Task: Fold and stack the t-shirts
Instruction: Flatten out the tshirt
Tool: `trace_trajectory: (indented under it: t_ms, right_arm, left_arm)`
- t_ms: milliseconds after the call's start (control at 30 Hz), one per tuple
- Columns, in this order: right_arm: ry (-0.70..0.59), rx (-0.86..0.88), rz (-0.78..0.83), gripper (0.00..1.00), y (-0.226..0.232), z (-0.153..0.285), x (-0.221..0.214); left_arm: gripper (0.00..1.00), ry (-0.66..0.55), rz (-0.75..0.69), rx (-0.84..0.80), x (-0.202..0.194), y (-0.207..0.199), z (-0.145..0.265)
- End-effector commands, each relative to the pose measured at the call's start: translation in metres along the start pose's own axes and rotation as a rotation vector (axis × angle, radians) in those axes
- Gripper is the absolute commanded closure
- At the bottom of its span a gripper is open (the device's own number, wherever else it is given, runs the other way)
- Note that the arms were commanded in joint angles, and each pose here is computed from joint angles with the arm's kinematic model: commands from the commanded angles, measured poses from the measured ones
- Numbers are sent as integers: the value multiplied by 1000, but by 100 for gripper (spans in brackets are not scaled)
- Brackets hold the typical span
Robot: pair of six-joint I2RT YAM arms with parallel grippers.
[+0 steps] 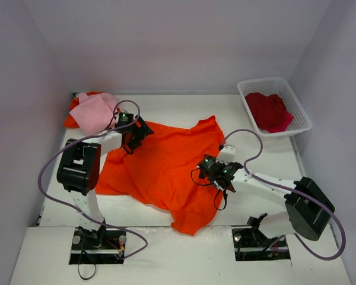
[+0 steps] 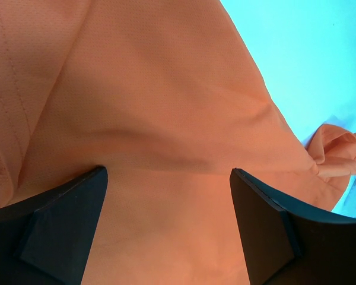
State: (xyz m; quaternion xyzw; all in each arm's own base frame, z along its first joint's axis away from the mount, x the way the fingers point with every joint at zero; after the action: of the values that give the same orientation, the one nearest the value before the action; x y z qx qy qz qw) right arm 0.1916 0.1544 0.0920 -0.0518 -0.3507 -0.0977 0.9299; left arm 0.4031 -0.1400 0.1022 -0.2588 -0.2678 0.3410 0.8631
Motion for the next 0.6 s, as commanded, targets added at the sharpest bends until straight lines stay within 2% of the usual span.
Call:
trace_trajectory:
  t_ms: [0,233,567]
  right_arm:
    - [-47,-55,-36,4,-14,4,7]
    - [-56,-66,-73,4,-28,8,10]
    - [-83,66,-108,6,-6,33,34]
  left_arm:
    - [20,-8,-19,46,4,16,13]
    - [20,-25,-15,54,7,28,29]
    - [20,-33,6,2,10,14,41]
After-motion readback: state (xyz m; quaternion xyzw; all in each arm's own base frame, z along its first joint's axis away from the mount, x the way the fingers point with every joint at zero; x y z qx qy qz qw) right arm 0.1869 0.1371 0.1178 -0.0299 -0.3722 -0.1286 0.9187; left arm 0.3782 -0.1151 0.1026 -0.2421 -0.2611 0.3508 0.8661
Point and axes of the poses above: each gripper's point midway between its finger pads, its own z axis back along the fingers, its own y axis along the line the jaws close on, x = y × z, the point moved 7 cm from there along z, back along the fingers, and after that the axes turned 6 degrees about z, right-handed, at the moved point
